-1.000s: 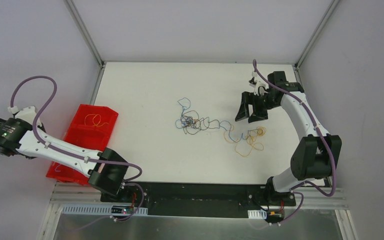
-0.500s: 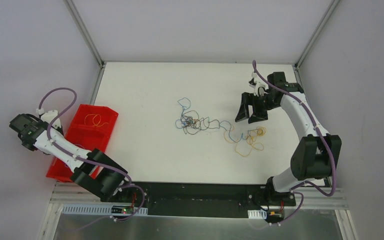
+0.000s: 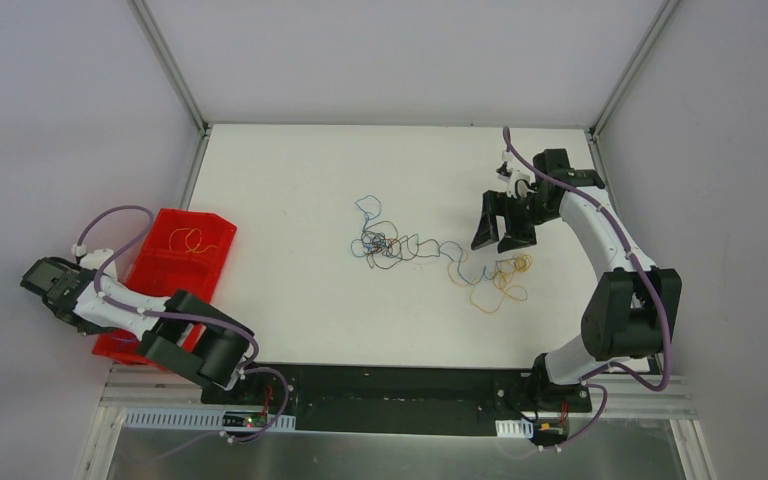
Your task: Untangle the cables
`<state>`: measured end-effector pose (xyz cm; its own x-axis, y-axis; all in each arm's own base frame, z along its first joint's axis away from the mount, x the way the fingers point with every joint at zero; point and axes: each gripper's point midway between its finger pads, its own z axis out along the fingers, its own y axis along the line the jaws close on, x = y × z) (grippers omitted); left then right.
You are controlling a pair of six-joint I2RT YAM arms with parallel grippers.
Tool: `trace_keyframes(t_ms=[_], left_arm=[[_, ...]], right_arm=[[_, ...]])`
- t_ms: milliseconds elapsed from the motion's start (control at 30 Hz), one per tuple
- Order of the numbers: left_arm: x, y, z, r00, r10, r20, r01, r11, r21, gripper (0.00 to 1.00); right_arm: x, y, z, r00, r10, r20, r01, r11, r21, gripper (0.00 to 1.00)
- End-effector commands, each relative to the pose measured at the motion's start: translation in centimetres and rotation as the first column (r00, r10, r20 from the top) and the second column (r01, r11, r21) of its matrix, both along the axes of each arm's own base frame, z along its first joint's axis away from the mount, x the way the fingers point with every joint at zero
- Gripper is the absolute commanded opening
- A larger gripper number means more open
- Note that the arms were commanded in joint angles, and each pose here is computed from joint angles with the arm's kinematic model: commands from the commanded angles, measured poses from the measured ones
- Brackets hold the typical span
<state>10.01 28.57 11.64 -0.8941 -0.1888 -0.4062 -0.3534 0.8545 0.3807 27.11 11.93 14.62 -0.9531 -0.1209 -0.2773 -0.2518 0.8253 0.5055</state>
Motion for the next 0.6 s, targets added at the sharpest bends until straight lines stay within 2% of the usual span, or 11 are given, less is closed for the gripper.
trace_keyframes(t_ms=[0,233,267,300,367,567], left_arm=[[-2.3,1.4,1.1,0.999,-0.012,-0.042,0.015,0.996,0.086,0.00],[-2.1,-0.4,-0.3,0.997,-0.068,-0.045,0.069,0.997,0.030,0.00],[-1.9,-0.7,-0.3,0.997,-0.068,-0.036,0.069,0.997,0.019,0.07],[-1.6,-1.1,-0.2,0.997,-0.071,-0.020,0.072,0.997,0.006,0.21],[-0.9,-2.1,0.3,0.997,-0.073,0.018,0.074,0.997,-0.026,0.41],[4.3,-7.1,4.4,0.973,-0.205,0.105,0.213,0.975,-0.064,0.58]], right_arm=[[-0.4,0.1,0.6,0.999,0.023,0.029,-0.023,1.000,0.005,0.81],[-0.1,0.4,0.7,1.000,0.016,0.023,-0.016,1.000,0.017,0.81],[-0.1,0.4,0.7,1.000,0.017,0.023,-0.017,1.000,0.017,0.81],[-0.1,0.4,0.7,1.000,0.016,0.023,-0.016,1.000,0.017,0.81],[-0.1,0.4,0.7,1.000,0.016,0.025,-0.016,1.000,0.017,0.81],[0.2,0.7,1.1,1.000,0.004,0.022,-0.005,0.999,0.036,0.81]])
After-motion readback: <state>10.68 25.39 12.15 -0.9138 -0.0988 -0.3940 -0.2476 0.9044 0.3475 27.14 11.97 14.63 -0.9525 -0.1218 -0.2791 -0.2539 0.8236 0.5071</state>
